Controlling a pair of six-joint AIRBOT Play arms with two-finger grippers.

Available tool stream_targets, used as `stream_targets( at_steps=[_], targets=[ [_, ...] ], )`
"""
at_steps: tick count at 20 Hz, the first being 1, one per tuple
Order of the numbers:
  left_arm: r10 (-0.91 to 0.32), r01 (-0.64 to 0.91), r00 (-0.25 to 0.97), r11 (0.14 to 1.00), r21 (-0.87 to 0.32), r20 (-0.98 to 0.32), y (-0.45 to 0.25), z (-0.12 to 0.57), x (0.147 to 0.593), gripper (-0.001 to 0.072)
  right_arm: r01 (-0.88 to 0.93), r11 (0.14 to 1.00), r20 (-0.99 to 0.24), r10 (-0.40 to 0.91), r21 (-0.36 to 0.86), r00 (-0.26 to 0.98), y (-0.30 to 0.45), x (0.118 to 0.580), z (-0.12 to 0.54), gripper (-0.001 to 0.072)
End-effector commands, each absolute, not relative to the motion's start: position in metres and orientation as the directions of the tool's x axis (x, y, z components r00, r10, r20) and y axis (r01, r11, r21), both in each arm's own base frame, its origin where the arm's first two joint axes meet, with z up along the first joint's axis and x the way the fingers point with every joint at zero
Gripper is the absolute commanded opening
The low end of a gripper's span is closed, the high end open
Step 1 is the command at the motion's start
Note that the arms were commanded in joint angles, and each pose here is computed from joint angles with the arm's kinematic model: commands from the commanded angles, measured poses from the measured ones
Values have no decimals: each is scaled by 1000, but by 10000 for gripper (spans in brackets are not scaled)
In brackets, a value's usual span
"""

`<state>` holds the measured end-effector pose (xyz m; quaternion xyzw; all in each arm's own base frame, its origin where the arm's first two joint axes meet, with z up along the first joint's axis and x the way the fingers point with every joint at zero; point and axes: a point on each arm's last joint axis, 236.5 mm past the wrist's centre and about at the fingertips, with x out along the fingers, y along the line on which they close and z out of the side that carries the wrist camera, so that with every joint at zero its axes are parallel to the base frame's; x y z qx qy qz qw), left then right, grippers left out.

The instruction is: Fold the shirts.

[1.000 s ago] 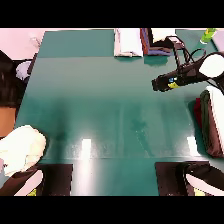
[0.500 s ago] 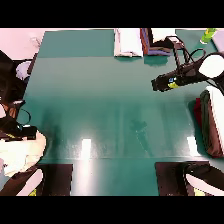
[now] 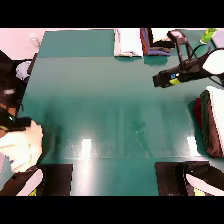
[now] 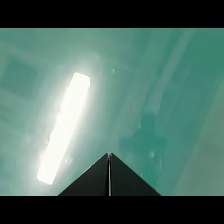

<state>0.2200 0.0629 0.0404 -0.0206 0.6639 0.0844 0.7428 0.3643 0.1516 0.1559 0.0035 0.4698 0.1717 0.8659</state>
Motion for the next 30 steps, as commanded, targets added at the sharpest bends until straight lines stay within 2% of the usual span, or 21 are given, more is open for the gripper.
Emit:
stream_targets(
  at_steps=[1,3,5,7,9,12,15,18,20,21,22,23,25,30],
  targets=[
    [86,-75,393,995,61,-915,35,154,268,19,-317,934,-734,332,167,592,154,372,215,28],
    [26,20,579,999,46,-815,-1,225,286,19,-333,928,-658,355,164,664,156,376,260,28],
    [-68,135,706,990,39,-705,-38,280,292,19,-343,927,-589,365,155,721,154,376,298,28],
    [-164,234,780,971,38,-604,-70,319,296,18,-353,924,-529,376,150,761,152,372,330,28],
    [-245,319,794,947,38,-557,-101,339,301,18,-361,921,-475,385,145,791,150,368,357,28],
    [-351,470,732,881,60,-584,-166,333,323,18,-340,931,-418,363,132,833,137,366,384,28],
    [-410,636,586,767,83,-699,-253,275,334,19,-292,944,-389,330,154,860,120,366,398,28],
    [-382,807,389,580,110,-838,-334,186,314,22,-261,953,-410,303,156,860,108,367,394,28],
    [-346,866,289,493,89,-893,-373,132,299,23,-246,956,-444,291,157,848,104,364,386,28],
    [-334,885,262,458,87,-905,-388,112,296,133,-245,957,-455,290,156,842,103,363,383,28],
    [-326,888,253,452,84,-911,-395,97,299,483,-243,958,-462,287,155,839,103,362,381,28],
    [-317,880,253,468,81,-914,-397,88,305,626,-242,958,-468,287,155,836,103,362,380,28],
    [-289,845,266,529,78,-919,-378,86,324,613,-241,958,-479,286,154,830,103,360,377,28],
    [-173,624,225,782,5,-959,-286,63,379,613,-241,958,-483,285,154,828,103,360,376,28]
  ],
)
